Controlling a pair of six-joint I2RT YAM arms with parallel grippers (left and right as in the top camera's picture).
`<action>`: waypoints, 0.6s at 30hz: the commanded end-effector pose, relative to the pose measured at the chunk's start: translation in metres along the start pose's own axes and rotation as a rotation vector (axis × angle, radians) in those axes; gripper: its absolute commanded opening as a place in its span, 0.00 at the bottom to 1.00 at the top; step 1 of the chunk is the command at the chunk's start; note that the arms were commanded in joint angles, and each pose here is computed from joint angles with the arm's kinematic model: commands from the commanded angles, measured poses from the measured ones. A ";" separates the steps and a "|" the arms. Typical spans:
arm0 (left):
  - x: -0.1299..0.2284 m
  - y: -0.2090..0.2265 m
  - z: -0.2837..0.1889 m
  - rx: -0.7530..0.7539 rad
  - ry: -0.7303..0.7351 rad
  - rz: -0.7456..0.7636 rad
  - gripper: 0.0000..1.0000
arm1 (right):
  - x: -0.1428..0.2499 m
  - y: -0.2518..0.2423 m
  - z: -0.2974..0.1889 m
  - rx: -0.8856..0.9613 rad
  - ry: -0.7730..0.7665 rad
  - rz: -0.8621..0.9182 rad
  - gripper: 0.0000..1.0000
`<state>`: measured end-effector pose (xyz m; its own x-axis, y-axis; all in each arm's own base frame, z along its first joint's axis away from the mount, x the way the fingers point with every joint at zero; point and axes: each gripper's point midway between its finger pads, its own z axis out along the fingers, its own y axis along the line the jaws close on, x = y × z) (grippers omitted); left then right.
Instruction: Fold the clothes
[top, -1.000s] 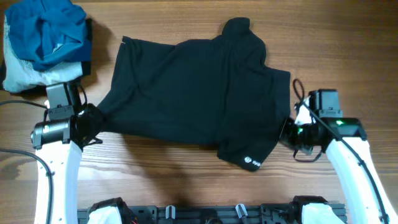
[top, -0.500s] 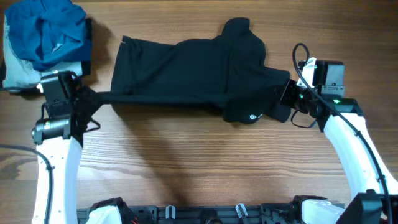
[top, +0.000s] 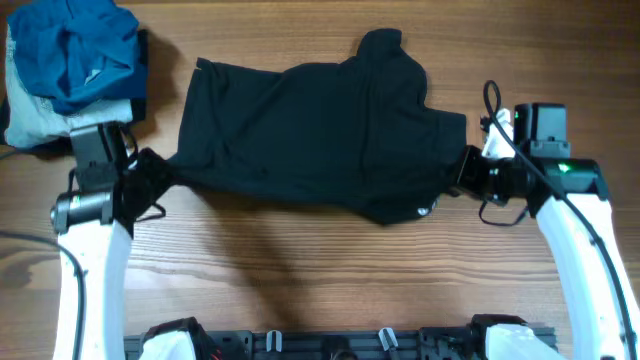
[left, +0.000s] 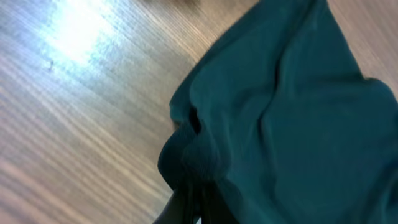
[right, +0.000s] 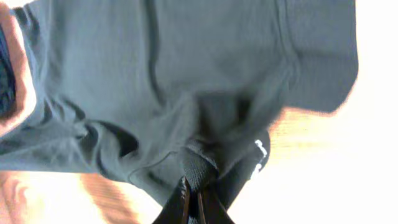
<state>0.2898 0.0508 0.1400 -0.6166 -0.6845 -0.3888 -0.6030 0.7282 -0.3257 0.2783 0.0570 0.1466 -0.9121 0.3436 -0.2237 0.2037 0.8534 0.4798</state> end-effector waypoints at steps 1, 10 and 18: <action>-0.004 -0.001 -0.020 0.019 -0.042 0.009 0.04 | 0.005 0.002 -0.010 0.000 0.012 -0.007 0.04; 0.000 0.007 -0.010 -0.033 -0.010 0.005 0.04 | -0.001 -0.013 0.007 0.063 0.035 0.008 0.04; 0.004 0.012 0.007 -0.064 0.040 0.002 0.04 | -0.009 -0.013 0.081 0.025 0.165 -0.049 0.10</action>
<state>0.2794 0.0503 0.1271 -0.6410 -0.6904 -0.3355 -0.6299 0.7229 -0.2841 0.3071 0.0599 0.0865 -0.9442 0.3050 -0.1239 0.2240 0.8710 0.4373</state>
